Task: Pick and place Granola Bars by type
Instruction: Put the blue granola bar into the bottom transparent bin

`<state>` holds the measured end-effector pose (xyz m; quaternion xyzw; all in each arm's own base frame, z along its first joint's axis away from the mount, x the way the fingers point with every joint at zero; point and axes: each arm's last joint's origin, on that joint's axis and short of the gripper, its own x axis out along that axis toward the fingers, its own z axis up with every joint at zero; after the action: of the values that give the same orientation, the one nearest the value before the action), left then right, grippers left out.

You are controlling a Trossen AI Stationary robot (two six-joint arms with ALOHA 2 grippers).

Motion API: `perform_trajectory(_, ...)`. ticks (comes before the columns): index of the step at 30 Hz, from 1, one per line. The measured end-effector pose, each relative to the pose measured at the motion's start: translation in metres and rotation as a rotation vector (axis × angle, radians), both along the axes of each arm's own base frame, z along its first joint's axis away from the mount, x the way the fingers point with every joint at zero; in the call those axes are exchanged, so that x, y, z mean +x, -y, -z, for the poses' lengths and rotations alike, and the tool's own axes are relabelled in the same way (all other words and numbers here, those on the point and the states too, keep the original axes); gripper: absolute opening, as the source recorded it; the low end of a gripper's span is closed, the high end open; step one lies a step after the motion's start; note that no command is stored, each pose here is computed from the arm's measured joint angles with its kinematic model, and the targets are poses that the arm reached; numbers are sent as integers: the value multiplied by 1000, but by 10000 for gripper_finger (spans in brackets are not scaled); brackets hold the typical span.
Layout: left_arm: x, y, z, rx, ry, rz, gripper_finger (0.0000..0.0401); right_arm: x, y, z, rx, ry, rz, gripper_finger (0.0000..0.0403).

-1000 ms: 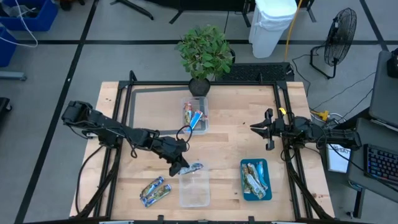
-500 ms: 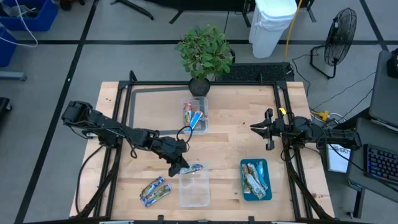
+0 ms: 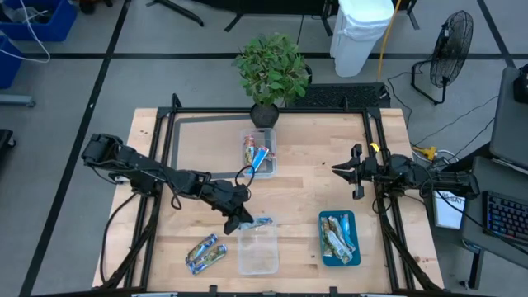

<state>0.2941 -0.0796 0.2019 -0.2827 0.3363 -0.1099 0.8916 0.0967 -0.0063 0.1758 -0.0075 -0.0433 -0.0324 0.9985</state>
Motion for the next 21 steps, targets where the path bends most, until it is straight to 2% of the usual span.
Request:
perform_trajectory(17,-1,0,1,4,-8,27,31,0,0,0,0,0,0,43)
perform_trajectory(21,-4,2,-2,-4,4,113,31,0,0,0,0,0,0,45)
